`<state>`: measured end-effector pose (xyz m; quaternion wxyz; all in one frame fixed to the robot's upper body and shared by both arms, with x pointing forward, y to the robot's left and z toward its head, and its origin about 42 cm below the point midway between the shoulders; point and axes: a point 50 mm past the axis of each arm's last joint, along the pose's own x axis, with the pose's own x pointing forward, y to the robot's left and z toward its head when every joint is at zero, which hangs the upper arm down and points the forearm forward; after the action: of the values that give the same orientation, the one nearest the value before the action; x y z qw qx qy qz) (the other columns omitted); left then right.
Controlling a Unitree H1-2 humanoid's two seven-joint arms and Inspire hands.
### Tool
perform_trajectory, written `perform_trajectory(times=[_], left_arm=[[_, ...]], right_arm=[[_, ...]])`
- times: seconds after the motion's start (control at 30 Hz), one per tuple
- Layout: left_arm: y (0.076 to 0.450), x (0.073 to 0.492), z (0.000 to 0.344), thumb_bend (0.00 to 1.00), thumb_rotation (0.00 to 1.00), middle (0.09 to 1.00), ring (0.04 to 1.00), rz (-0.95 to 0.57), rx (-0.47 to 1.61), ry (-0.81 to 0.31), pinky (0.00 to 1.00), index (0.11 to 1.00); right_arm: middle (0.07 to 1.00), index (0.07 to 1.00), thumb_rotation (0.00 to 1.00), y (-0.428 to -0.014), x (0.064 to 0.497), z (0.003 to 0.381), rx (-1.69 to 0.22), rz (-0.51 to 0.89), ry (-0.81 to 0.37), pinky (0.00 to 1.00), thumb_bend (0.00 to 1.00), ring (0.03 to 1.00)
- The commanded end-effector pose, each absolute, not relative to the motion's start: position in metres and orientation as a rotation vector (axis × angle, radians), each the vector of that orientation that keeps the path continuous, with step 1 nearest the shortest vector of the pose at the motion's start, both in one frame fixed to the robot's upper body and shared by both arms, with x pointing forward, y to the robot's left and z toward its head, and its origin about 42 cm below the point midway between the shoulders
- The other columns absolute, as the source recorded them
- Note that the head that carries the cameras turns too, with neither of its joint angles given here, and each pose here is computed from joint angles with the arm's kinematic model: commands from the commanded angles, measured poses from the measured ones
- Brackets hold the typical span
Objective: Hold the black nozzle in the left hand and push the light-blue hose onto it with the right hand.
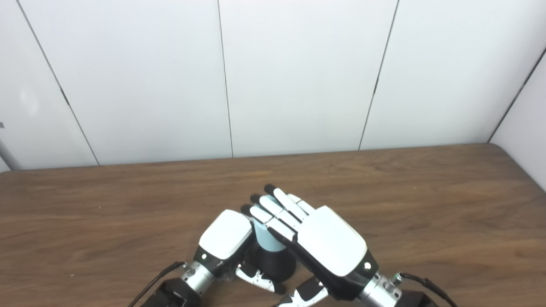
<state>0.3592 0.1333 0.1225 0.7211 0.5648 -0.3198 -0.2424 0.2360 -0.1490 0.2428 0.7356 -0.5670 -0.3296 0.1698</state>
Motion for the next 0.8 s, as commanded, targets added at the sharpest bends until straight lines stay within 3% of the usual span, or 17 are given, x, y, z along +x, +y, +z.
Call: perform_trajectory(times=[0.0, 0.5, 0.67, 0.7, 0.77], left_arm=[[0.13, 0.345, 0.098, 0.52, 0.0, 0.426, 0.305, -0.65, 1.302, -0.628, 0.23, 0.508], [0.129, 0.344, 0.098, 0.52, 0.0, 0.399, 0.282, -0.648, 1.309, -0.626, 0.21, 0.511], [0.13, 0.345, 0.098, 0.52, 0.0, 0.46, 0.351, -0.659, 1.319, -0.612, 0.27, 0.498], [0.131, 0.345, 0.098, 0.52, 0.0, 0.425, 0.31, -0.659, 1.318, -0.611, 0.24, 0.498], [0.131, 0.345, 0.098, 0.52, 0.0, 0.462, 0.229, -0.656, 1.308, -0.611, 0.17, 0.484]], right_arm=[[0.992, 0.95, 0.64, -0.144, 0.234, 0.234, -1.274, 0.462, -0.7, 0.94, 0.87, 0.99], [0.964, 0.912, 0.61, -0.143, 0.232, 0.231, -1.294, 0.494, -0.719, 0.9, 0.87, 0.972], [0.97, 0.913, 0.61, -0.147, 0.231, 0.228, -1.32, 0.479, -0.701, 0.9, 0.87, 0.973], [0.969, 0.911, 0.61, -0.149, 0.23, 0.227, -1.325, 0.468, -0.698, 0.89, 0.87, 0.968], [0.957, 0.901, 0.6, -0.153, 0.23, 0.226, -1.325, 0.452, -0.69, 0.87, 0.88, 0.951]])
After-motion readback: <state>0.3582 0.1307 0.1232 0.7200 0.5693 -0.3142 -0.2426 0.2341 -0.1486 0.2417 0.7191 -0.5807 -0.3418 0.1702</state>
